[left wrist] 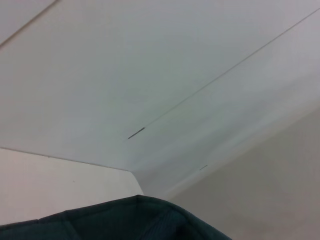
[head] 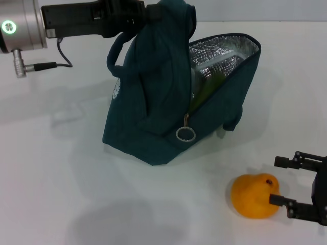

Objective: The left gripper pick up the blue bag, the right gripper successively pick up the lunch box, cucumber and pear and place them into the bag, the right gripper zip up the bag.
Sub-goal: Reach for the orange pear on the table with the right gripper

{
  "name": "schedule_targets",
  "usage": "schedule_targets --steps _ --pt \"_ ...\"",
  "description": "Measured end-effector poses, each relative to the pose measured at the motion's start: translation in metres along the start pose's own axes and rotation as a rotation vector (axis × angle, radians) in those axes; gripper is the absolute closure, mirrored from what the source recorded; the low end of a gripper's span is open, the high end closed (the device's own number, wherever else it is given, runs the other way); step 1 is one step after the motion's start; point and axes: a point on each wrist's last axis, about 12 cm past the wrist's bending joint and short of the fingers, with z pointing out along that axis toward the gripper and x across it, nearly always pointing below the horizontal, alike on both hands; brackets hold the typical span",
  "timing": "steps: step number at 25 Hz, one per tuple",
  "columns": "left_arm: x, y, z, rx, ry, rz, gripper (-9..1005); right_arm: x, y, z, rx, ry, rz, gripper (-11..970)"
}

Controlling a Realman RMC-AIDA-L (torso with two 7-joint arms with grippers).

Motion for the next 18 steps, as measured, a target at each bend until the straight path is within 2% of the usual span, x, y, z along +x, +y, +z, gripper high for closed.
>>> schedule_targets --steps 5,10,16,18 --pt "-0.001 -0.001 0.002 0.005 0.003 0.002 856 0.002 0.000 0.002 0.005 0.001 0.006 252" --pt "-0.001 -0.001 0.002 0.006 0.003 0.002 855 0.002 -0.001 0.004 0.002 -0.005 -0.003 317" --pt "0.000 -0.001 0.002 0.006 0.006 0.002 855 0.001 -0.003 0.009 -0.017 -0.008 -0.003 324" --pt "0.000 -0.001 0.002 0.006 0.007 0.001 854 0.001 -0.003 0.010 -0.021 -0.008 -0.004 379"
